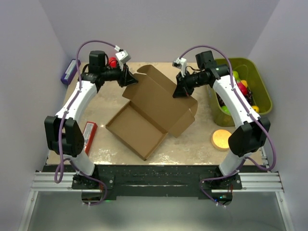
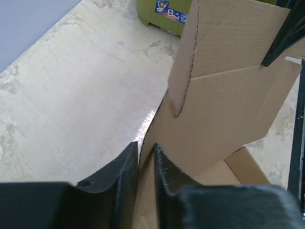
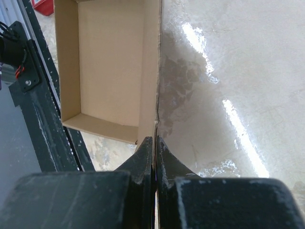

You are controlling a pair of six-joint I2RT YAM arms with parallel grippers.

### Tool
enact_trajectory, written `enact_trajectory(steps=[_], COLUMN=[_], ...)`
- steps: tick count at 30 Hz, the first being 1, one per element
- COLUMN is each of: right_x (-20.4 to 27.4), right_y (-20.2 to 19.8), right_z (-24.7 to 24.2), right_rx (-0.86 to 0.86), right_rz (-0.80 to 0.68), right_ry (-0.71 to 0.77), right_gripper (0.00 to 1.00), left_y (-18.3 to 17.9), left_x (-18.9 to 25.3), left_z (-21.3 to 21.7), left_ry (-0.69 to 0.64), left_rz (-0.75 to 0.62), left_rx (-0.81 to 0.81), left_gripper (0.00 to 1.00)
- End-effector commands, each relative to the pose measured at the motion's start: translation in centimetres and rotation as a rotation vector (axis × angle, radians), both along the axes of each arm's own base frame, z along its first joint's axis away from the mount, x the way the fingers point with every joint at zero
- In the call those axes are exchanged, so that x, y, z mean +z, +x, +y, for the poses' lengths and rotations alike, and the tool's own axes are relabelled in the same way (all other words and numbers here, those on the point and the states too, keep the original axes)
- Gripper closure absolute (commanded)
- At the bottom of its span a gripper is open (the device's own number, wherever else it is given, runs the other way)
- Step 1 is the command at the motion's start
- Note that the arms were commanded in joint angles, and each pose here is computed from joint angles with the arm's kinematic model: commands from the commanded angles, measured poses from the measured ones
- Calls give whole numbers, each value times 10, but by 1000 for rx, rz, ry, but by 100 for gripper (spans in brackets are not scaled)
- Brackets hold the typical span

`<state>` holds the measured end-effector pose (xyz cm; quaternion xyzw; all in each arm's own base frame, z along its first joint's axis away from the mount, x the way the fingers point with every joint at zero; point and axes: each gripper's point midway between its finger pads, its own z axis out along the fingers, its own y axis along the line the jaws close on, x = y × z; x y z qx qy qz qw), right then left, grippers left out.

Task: Fold the paper box

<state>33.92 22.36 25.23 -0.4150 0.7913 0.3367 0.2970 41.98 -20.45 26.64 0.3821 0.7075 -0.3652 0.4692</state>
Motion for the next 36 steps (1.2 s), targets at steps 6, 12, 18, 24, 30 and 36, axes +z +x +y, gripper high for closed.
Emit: enact_trajectory(steps=[6,12,18,24,30,36], right_x=[18,28,62,61,13,-50], right_y=[0,22,44,29,-7,-52], right_z=[1,-12,-46,-68,-103,-125], right_rx=[-10,-188,-551,-760,-942,-1094], right_rz=[-62,-147,-282,-247,-74,132], right_ry=[20,-2,41,113,-41,-157], right_gripper=[82,31,8,1,11,24], left_y=[-13,-11,-3,-18,-17,-19], left_x=[5,0,16,32,27,20], left_z=[-2,11,58,109,119,142], left_ry=[-36,-23,-27,-71,-89,-3], left_rz=[-27,-93,-219,-303,-260,-312], left_rx=[-43,89,465,787,868,959], left_gripper=[100,100,100,100,100,100])
